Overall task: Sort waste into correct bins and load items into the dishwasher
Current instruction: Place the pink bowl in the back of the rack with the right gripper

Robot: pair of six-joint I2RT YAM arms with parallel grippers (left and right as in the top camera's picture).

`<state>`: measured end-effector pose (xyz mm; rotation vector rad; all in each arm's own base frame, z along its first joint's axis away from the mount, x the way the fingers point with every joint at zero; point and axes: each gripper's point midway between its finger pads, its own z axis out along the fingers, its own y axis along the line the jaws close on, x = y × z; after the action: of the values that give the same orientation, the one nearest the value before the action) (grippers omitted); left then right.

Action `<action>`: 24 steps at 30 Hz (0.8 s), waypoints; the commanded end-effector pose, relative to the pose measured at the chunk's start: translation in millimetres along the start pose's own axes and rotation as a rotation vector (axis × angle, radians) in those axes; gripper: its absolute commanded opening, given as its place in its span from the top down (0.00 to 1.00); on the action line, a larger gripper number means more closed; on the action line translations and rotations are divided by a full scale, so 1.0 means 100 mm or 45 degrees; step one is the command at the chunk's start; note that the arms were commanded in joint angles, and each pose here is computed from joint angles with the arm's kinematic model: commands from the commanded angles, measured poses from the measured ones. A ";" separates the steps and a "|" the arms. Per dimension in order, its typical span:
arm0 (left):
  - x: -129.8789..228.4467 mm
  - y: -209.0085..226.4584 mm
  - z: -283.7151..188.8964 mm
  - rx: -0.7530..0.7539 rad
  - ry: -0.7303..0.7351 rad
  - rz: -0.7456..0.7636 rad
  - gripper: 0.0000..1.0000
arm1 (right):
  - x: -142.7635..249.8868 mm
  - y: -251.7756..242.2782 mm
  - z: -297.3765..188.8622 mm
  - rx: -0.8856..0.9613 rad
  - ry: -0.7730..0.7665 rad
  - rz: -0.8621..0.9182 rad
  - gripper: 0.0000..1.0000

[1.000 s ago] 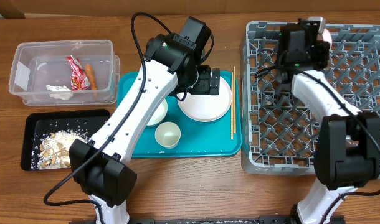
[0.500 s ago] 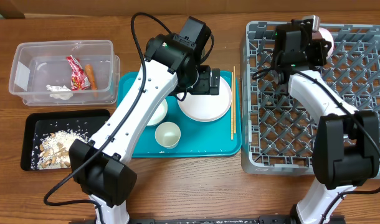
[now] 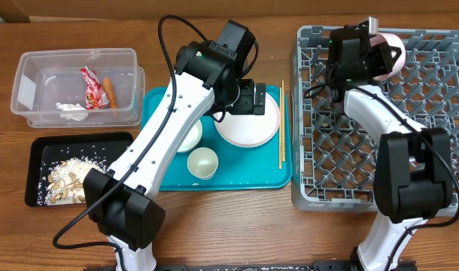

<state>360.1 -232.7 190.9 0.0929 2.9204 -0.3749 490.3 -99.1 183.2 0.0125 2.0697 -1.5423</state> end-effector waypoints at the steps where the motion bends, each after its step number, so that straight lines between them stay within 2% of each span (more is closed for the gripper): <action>1: -0.02 -0.02 -0.05 0.002 -0.022 0.013 0.00 | -0.05 0.15 -0.09 -0.020 -0.026 -0.059 0.88; 5: -0.02 -0.02 -0.05 0.003 -0.022 0.013 0.00 | -0.11 0.23 -0.23 -0.040 -0.058 -0.078 0.86; 6: -0.02 -0.02 -0.05 0.002 -0.022 0.013 0.00 | -0.12 0.24 -0.26 -0.044 -0.066 -0.080 0.80; 8: -0.02 -0.02 -0.05 0.002 -0.022 0.013 0.00 | -0.15 0.26 -0.32 -0.044 -0.077 -0.085 0.60; 9: -0.02 -0.02 -0.05 0.002 -0.022 0.013 0.00 | -0.15 0.26 -0.33 -0.042 -0.078 -0.089 0.55; 10: -0.02 -0.02 -0.05 0.002 -0.022 0.013 0.00 | -0.15 0.28 -0.36 -0.047 -0.082 -0.101 0.39; 14: -0.02 -0.02 -0.05 0.002 -0.022 0.013 0.00 | -0.17 0.29 -0.40 -0.052 -0.092 -0.105 0.28; 24: -0.02 -0.02 -0.05 0.002 -0.022 0.013 0.00 | -0.22 0.43 -0.62 -0.092 -0.142 -0.166 0.21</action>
<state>360.1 -232.7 190.9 0.0957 2.9201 -0.3746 495.2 -36.9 167.5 -0.2149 2.0839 -1.5169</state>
